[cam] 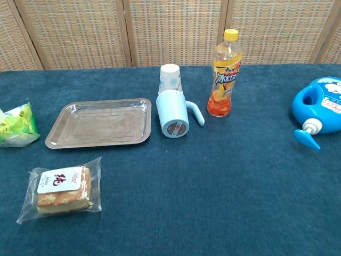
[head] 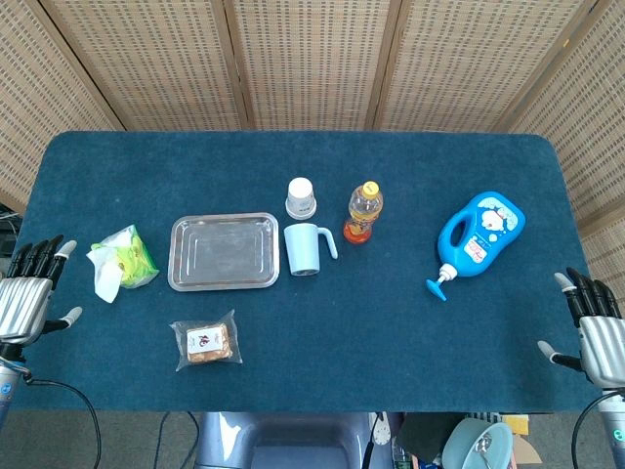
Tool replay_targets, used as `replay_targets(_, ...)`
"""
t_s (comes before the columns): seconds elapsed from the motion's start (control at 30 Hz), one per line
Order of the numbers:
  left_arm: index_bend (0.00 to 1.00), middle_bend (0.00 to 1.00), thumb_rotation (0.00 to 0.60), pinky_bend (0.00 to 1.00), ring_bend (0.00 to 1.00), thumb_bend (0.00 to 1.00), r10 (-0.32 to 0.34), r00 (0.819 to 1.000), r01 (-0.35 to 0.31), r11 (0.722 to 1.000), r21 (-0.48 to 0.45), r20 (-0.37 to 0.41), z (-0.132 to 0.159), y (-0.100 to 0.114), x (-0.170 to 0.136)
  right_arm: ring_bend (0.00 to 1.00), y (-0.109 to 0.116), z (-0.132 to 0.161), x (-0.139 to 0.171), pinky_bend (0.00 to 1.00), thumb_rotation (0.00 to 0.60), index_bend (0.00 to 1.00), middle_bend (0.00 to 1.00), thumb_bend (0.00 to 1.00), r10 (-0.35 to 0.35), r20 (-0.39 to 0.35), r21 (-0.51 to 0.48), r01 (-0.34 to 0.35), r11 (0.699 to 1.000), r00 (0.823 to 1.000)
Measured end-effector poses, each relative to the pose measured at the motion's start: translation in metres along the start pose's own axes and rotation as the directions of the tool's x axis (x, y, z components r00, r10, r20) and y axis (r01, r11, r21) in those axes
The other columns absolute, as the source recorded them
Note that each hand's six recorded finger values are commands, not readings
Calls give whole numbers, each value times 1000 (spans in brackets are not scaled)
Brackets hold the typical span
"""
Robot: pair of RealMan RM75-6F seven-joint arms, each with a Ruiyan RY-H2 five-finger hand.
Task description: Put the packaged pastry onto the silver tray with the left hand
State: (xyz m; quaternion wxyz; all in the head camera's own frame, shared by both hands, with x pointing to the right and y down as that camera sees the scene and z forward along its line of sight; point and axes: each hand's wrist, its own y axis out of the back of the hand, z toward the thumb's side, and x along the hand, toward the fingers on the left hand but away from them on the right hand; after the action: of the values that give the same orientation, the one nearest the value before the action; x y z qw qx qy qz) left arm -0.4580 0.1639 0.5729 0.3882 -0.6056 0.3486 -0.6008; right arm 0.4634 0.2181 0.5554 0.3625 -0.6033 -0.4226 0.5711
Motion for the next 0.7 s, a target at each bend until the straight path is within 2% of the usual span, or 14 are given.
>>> replay_targets(0.7, 14, 0, 600, 0, 0, 233, -16, 1000, 16, 1000, -13, 11, 3, -1, -3, 0, 0, 0, -1, 0, 600, 0, 0, 181, -2, -6, -5, 2, 1000, 1000)
